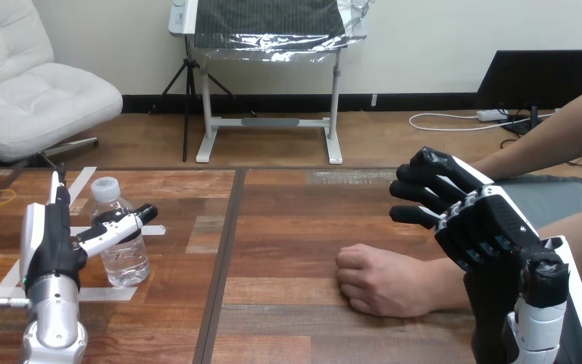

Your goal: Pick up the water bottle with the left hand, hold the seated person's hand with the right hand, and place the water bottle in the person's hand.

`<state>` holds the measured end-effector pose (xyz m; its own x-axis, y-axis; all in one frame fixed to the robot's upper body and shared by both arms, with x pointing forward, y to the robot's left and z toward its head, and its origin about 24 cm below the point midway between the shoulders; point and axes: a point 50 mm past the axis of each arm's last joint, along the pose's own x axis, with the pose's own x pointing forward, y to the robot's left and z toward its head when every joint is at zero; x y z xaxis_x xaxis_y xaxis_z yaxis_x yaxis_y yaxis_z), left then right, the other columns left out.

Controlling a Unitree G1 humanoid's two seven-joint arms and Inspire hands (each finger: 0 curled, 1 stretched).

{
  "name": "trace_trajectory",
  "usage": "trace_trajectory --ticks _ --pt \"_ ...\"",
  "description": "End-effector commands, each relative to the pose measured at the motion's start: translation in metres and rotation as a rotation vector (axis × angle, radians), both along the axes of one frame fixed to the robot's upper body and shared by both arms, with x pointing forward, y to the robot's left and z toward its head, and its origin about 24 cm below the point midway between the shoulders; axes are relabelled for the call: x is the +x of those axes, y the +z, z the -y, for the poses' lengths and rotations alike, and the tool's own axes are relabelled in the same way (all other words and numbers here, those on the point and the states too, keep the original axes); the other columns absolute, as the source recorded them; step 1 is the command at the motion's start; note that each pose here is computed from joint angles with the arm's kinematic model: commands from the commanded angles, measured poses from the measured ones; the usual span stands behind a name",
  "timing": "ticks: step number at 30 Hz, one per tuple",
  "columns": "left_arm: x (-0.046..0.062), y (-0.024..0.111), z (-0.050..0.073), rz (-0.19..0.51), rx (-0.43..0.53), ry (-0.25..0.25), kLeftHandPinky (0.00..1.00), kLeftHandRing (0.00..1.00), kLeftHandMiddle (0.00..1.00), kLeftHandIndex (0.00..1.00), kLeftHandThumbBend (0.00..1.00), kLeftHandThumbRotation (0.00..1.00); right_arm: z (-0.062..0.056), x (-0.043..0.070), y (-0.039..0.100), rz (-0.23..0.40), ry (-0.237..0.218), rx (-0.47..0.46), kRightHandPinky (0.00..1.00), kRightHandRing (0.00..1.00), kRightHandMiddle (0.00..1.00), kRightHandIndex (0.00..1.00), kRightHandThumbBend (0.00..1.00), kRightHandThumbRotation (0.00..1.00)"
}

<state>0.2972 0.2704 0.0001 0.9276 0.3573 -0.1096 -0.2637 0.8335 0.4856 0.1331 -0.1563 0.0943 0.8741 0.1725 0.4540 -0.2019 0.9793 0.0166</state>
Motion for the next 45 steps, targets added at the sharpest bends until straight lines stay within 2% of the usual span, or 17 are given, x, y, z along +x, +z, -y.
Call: trace_trajectory --ticks 1,17,28,45 --pt "0.026 0.029 0.006 0.103 0.008 -0.027 1.0 1.0 1.0 1.0 1.0 0.35 0.001 0.005 0.01 0.069 0.0 0.017 0.72 0.78 0.79 0.8 0.77 1.0" --pt "0.035 0.026 0.009 0.052 -0.031 -0.01 1.0 1.0 1.0 1.0 1.0 0.3 0.001 0.004 0.011 0.065 -0.005 0.013 0.71 0.78 0.79 0.79 0.8 1.0" --pt "0.04 0.025 0.011 0.013 -0.06 0.004 1.0 1.0 1.0 1.0 1.0 0.34 0.003 0.004 0.011 0.071 -0.001 0.01 0.71 0.78 0.79 0.8 0.8 1.0" --pt "0.046 0.027 0.014 -0.029 -0.07 -0.009 0.99 1.0 1.0 1.0 1.0 0.34 0.004 0.004 0.01 0.077 -0.007 0.004 0.69 0.77 0.78 0.79 0.79 1.0"
